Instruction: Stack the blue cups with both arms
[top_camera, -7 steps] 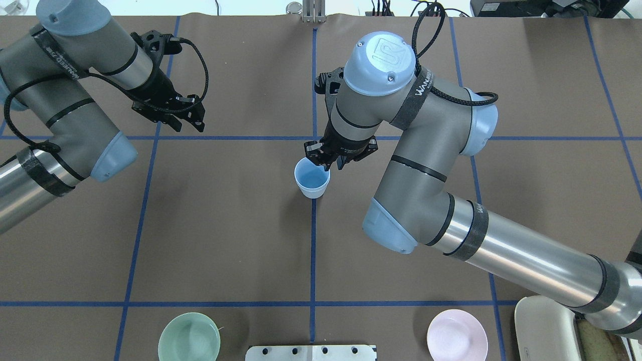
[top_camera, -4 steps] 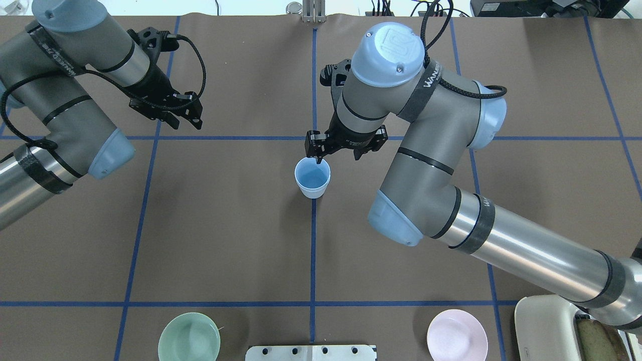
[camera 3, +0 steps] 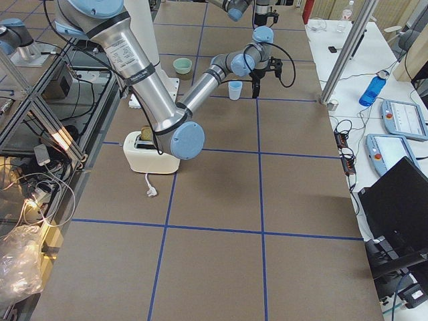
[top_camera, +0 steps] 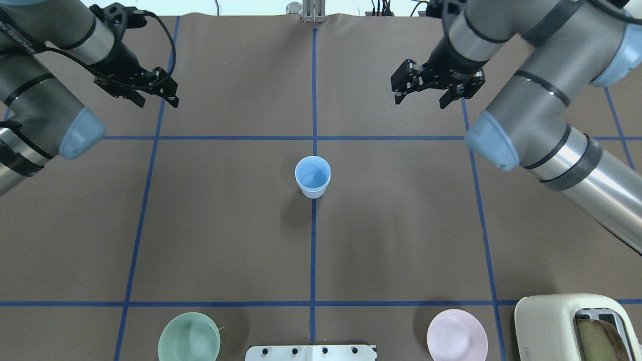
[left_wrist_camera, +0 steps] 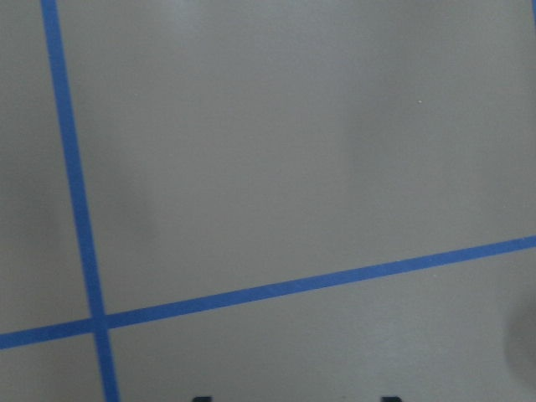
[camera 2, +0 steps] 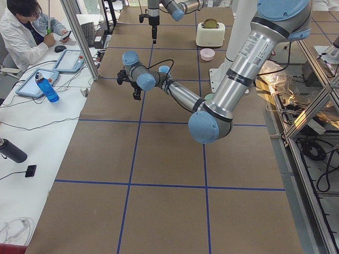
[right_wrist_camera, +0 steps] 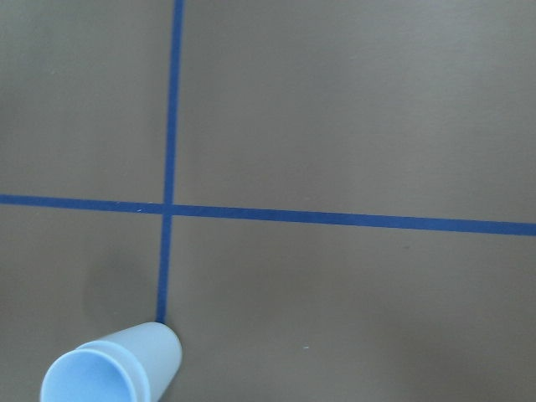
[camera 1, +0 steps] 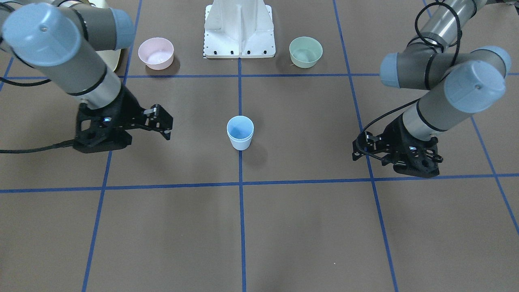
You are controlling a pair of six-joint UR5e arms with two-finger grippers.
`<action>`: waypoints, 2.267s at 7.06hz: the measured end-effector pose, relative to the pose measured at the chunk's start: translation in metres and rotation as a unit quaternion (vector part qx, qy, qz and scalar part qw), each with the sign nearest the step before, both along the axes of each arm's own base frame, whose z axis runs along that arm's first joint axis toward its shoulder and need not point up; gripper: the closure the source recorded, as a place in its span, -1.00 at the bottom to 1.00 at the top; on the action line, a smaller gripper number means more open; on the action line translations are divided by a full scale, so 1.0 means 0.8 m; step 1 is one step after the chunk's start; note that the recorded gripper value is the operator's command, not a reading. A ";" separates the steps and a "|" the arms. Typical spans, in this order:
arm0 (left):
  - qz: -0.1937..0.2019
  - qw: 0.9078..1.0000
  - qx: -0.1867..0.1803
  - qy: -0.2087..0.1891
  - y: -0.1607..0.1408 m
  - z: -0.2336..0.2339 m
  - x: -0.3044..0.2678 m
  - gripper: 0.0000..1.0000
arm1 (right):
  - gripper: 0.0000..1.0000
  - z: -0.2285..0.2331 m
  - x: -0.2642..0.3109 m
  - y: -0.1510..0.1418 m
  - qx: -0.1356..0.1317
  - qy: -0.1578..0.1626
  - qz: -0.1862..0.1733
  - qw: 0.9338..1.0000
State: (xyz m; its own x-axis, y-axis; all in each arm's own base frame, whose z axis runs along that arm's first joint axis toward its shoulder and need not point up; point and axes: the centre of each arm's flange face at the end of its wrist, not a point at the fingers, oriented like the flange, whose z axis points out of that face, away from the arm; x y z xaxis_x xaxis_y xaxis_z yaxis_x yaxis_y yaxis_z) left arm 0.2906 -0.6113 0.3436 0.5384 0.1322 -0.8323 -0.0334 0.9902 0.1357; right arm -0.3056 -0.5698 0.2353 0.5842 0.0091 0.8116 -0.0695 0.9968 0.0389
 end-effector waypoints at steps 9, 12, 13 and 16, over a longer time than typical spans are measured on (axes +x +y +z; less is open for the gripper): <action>0.051 0.997 0.014 -0.055 0.055 0.264 -0.391 -1.00 | -1.00 0.450 0.433 0.105 -0.032 0.139 0.008 0.990; 0.056 0.996 -0.029 -0.062 0.114 0.312 -0.407 -1.00 | -1.00 0.492 0.466 0.153 -0.046 0.142 0.006 0.989; 0.057 0.995 -0.036 -0.069 0.131 0.323 -0.409 -1.00 | -1.00 0.495 0.467 0.157 -0.049 0.142 0.006 0.989; 0.058 0.994 -0.047 -0.075 0.153 0.341 -0.411 -1.00 | -1.00 0.501 0.467 0.162 -0.053 0.140 0.005 0.989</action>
